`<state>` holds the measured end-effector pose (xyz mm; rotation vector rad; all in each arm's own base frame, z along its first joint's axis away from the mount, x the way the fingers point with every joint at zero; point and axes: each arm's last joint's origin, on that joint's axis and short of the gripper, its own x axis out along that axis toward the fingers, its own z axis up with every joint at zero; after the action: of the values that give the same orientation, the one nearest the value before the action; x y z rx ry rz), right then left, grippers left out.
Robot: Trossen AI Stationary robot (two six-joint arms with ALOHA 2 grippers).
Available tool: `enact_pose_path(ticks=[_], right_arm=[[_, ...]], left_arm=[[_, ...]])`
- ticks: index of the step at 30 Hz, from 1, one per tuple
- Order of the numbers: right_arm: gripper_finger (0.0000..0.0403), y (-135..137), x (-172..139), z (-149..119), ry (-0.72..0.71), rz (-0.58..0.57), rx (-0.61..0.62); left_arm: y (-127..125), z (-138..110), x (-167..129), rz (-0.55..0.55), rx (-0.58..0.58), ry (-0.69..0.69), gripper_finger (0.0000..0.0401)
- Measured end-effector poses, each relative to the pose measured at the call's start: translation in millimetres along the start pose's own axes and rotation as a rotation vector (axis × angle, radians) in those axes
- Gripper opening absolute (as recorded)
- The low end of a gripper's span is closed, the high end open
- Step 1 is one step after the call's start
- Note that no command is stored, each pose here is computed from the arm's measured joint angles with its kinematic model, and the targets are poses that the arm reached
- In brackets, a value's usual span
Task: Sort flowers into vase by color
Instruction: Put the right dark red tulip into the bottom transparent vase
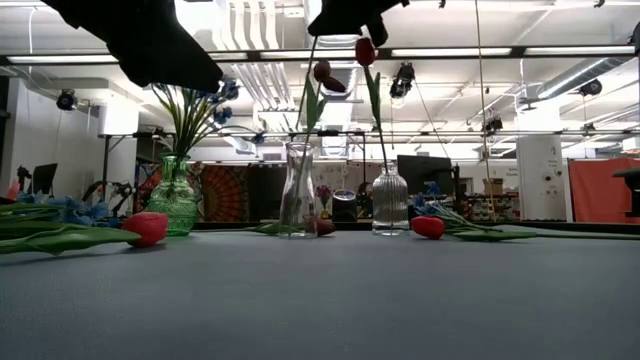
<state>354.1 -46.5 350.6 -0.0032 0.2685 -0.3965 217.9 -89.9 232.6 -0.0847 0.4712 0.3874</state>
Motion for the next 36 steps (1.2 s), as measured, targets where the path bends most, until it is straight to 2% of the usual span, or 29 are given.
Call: enact_pose_path(ticks=[9, 14, 36], right_arm=[[0.0012, 4, 10, -7, 0.010, 0.001, -0.033], [0.0012, 3, 13, -10, 0.023, -0.050, -0.052], [0.0012, 3, 14, -18, 0.062, -0.051, -0.062]], left_arm=[[0, 0, 0, 0.001, 0.000, -0.002, 0.0173], [0, 0, 0, 0.002, 0.000, -0.002, 0.0173], [0, 0, 0, 0.003, 0.001, -0.001, 0.0173]])
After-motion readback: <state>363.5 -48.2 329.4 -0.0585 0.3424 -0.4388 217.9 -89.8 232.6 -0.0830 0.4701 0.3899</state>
